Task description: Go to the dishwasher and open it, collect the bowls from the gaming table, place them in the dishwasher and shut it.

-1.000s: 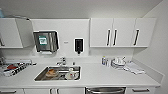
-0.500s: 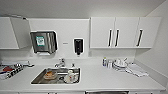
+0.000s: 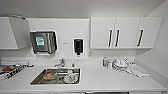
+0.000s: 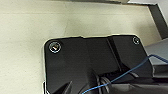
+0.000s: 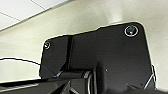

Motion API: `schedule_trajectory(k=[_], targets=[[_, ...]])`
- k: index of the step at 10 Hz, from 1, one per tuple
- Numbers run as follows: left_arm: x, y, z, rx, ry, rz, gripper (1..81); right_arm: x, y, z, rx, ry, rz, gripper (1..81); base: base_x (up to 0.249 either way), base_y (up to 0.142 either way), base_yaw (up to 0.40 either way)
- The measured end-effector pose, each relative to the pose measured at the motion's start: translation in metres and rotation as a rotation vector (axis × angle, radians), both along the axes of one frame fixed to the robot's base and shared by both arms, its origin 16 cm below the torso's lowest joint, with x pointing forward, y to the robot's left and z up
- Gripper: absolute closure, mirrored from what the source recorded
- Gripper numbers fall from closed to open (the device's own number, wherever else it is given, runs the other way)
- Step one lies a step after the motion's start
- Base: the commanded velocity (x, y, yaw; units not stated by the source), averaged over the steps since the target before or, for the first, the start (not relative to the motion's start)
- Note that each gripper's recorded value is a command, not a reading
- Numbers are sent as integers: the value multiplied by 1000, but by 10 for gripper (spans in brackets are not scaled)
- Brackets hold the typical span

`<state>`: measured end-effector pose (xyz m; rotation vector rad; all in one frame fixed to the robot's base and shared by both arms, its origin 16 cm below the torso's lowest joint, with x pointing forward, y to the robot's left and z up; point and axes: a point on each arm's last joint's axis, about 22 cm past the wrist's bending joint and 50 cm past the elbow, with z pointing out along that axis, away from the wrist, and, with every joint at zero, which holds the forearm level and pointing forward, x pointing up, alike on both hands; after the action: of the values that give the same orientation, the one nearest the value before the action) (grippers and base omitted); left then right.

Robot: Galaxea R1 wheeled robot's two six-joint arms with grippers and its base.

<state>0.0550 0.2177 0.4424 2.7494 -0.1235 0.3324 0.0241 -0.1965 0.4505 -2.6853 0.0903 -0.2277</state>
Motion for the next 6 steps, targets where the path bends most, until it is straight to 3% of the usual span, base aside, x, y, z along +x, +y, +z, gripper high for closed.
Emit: schedule_trajectory(k=[3,6], targets=[[0,-1,4,-15,-2,-2,10,-1,6,3,20,24,14,10,0,0,0],[11,35,24,-39,-43,10,10,4,17,28,101,24,28,10,0,0,0]])
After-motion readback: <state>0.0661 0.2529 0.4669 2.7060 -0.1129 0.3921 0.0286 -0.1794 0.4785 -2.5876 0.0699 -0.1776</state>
